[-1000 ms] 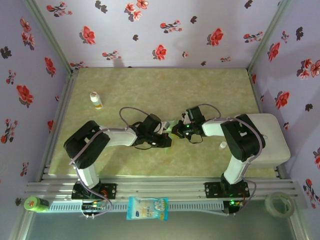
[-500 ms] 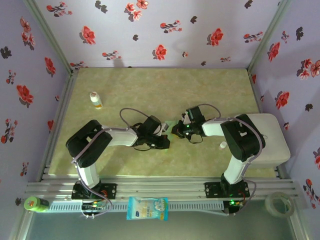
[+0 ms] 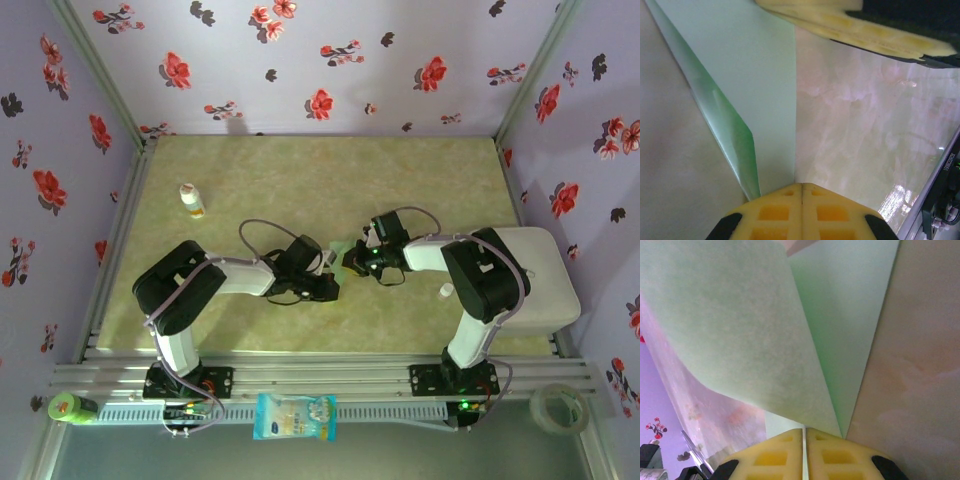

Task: Fold a paper plane with a square sheet of paper (pick it up from the middle)
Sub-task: Fold the wing for the fifth time at the center of the table.

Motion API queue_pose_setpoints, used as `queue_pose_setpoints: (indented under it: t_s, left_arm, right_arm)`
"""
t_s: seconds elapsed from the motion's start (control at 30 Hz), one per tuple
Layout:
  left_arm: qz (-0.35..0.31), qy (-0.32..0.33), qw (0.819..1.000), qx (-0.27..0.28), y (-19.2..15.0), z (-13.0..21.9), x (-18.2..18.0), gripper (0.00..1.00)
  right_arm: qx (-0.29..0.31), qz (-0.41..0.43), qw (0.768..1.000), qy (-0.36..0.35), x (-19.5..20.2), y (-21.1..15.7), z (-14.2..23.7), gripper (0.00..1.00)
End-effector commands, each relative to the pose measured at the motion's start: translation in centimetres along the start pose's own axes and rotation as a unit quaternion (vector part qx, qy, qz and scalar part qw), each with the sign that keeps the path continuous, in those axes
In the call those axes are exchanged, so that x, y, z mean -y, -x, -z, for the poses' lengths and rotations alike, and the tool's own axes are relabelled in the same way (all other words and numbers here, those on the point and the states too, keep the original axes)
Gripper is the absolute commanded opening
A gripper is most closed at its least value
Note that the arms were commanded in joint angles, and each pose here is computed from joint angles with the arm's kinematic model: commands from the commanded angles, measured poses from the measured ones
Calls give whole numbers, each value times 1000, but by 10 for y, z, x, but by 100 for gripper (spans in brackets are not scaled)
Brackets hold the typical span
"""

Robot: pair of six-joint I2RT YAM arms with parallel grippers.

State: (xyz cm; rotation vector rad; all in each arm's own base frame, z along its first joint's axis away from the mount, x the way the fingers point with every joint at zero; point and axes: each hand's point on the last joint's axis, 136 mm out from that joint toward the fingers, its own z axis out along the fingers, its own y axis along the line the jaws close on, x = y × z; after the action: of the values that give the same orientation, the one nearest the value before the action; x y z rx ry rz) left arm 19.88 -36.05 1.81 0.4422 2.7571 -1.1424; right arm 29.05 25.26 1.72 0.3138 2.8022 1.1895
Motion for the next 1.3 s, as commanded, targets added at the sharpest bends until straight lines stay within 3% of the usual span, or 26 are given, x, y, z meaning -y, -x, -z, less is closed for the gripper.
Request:
queue_pose_setpoints:
  t_s: [0.0,0.23,0.33,0.53,0.83,1.03,1.27]
  left_arm:
    - [14,40,999,-32,-27,-6,-25,0]
    - [13,44,998,-31,-32,-6,-31,0]
    - [12,44,998,-30,-32,-5,-32,0]
    - [12,41,999,-27,-30,-6,-31,0]
    - [13,42,999,-26,-29,-6,-31,0]
    - [15,43,999,-26,-29,-6,-32,0]
    - [15,46,998,-32,-35,-5,-36,0]
  right_arm:
    - [17,-5,999,-46,15,4,4,13]
    - [83,28,996,-11,-19,22,46,19]
    - [87,43,995,10,-26,18,54,16]
    - [33,60,997,47,-32,-14,33,5]
    - [-13,63,996,61,-33,-31,6,2]
    - [4,42,999,27,-10,-21,-4,2]
    - [35,11,998,49,-7,6,-7,3]
